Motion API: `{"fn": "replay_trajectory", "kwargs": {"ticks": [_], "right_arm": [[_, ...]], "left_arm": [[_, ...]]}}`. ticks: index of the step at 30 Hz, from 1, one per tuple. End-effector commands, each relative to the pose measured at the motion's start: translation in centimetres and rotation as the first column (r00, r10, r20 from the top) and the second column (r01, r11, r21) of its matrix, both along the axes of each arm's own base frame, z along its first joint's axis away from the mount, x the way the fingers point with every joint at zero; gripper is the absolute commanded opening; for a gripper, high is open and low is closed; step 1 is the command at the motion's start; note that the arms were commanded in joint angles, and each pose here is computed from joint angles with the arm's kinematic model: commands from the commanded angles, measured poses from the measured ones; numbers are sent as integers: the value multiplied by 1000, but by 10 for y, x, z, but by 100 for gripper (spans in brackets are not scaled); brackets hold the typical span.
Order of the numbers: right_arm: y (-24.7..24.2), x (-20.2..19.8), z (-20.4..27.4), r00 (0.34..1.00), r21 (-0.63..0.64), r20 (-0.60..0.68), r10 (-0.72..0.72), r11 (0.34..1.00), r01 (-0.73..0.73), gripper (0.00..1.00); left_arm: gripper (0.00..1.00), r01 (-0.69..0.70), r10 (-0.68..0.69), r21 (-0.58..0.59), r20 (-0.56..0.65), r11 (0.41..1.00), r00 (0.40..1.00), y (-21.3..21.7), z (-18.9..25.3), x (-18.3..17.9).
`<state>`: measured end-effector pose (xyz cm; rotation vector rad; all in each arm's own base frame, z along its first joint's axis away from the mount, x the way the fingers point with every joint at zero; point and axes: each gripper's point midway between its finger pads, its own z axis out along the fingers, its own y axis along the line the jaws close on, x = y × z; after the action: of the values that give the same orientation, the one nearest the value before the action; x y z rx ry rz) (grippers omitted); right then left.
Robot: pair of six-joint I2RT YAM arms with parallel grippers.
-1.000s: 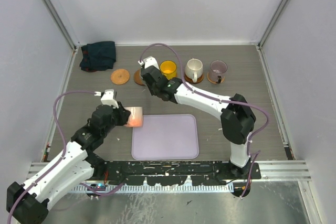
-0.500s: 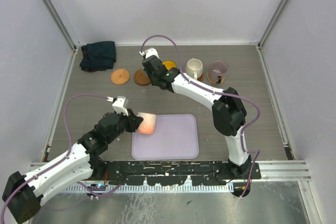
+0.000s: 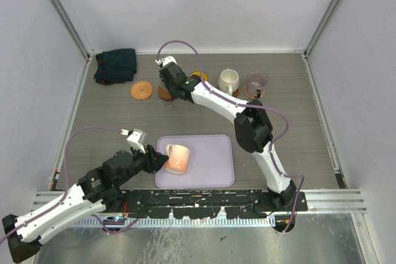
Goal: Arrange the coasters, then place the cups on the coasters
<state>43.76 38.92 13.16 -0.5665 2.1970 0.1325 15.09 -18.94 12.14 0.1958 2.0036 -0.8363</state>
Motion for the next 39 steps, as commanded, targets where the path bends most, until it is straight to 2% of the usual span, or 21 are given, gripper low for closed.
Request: {"fn": "replay_trajectory", "kwargs": {"ticks": [1, 14, 30, 39], "right_arm": [[14, 30, 61, 992, 126, 128, -15, 992, -1, 1], [27, 44, 16, 999, 127, 45, 13, 992, -19, 1], [45, 44, 17, 998, 198, 42, 49, 979, -56, 1], [48, 50, 14, 997, 190, 59, 50, 980, -60, 1]], "left_arm": [[42, -57, 60, 41, -71, 997, 996, 19, -21, -7], [52, -124, 126, 73, -27, 990, 992, 27, 0, 6], [54, -158, 161, 96, -25, 983, 987, 32, -1, 9], [54, -158, 161, 103, -29, 982, 987, 31, -4, 10]]}}
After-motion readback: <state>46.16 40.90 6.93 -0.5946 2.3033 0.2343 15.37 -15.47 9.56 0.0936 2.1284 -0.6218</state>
